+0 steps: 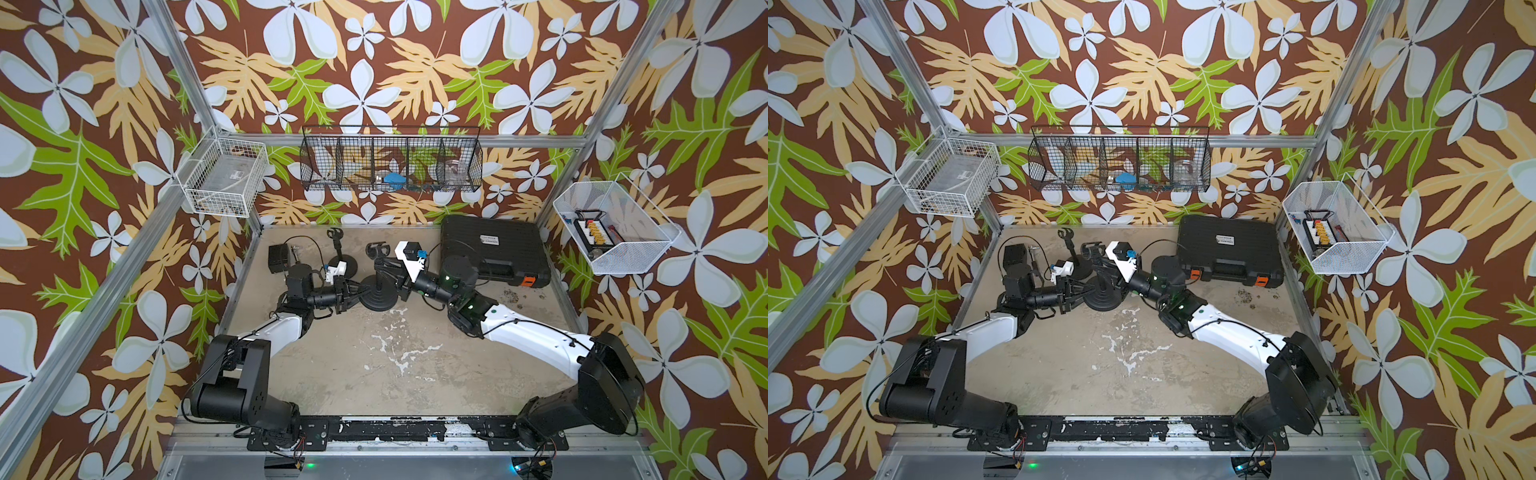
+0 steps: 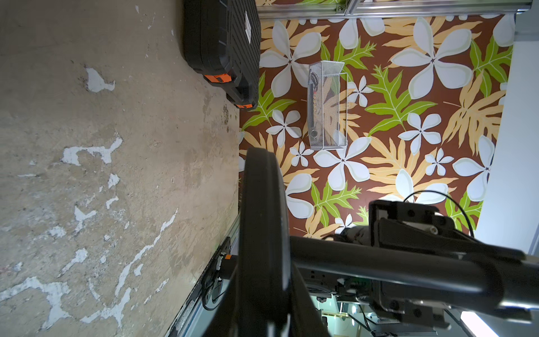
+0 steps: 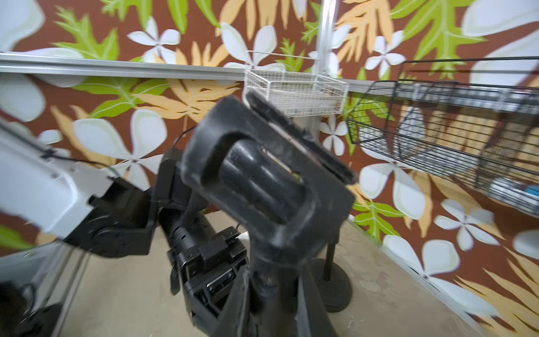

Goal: Assemble a microphone stand
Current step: Screw the microphone stand pole into the microphone stand base.

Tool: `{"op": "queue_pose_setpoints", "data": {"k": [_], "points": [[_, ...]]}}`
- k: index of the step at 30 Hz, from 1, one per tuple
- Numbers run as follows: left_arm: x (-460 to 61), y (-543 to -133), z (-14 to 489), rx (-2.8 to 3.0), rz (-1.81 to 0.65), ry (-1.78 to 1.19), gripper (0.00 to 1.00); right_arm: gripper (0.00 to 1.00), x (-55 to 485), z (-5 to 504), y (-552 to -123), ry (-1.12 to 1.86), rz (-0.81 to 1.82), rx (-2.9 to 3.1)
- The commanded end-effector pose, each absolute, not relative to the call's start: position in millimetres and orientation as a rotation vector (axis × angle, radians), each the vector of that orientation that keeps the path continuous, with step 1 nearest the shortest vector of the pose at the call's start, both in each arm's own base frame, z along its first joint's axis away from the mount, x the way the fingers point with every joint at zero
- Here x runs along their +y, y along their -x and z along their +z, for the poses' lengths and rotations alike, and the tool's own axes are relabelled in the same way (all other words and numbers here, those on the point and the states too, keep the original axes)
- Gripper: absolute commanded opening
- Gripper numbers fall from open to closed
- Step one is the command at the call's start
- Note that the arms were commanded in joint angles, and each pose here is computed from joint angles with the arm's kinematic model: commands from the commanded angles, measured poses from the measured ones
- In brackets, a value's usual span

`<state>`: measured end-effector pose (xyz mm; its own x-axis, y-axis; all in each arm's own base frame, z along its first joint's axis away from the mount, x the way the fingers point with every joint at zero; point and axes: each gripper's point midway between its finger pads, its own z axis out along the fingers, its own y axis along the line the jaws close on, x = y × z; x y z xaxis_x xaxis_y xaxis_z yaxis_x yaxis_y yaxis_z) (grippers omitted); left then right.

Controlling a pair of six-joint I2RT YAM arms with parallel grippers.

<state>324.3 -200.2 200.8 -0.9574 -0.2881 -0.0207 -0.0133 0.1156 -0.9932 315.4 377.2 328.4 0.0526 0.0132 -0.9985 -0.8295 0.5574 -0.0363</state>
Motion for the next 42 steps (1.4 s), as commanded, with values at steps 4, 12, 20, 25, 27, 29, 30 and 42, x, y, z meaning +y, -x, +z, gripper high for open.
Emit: {"op": "queue_pose_setpoints", "data": {"k": [4,12,20,25,27,29,30,42], "points": [[-203,-325,210,2.136,-1.93,0.218,0.0,0.0,331,313,-350,0.166,0.233,1.562],[-203,-325,210,2.137,-1.929,0.219,0.0,0.23,341,321,-340,0.203,0.304,1.536],[-203,-326,208,2.139,-1.928,0.226,0.0,0.81,370,316,-313,0.665,0.643,1.515],[-203,-327,208,2.141,-1.929,0.229,0.0,0.77,360,320,-282,0.945,0.838,1.349],[-203,-326,208,2.14,-1.928,0.227,0.0,0.74,355,321,-281,0.99,0.841,1.327],[-203,-326,207,2.143,-1.93,0.229,0.0,0.69,350,322,-284,1.013,0.851,1.322],[-203,-326,207,2.143,-1.929,0.232,0.0,0.67,346,324,-287,1.018,0.865,1.318],[-202,-326,206,2.145,-1.929,0.232,0.0,0.69,345,328,-316,1.161,0.975,1.295]]}}
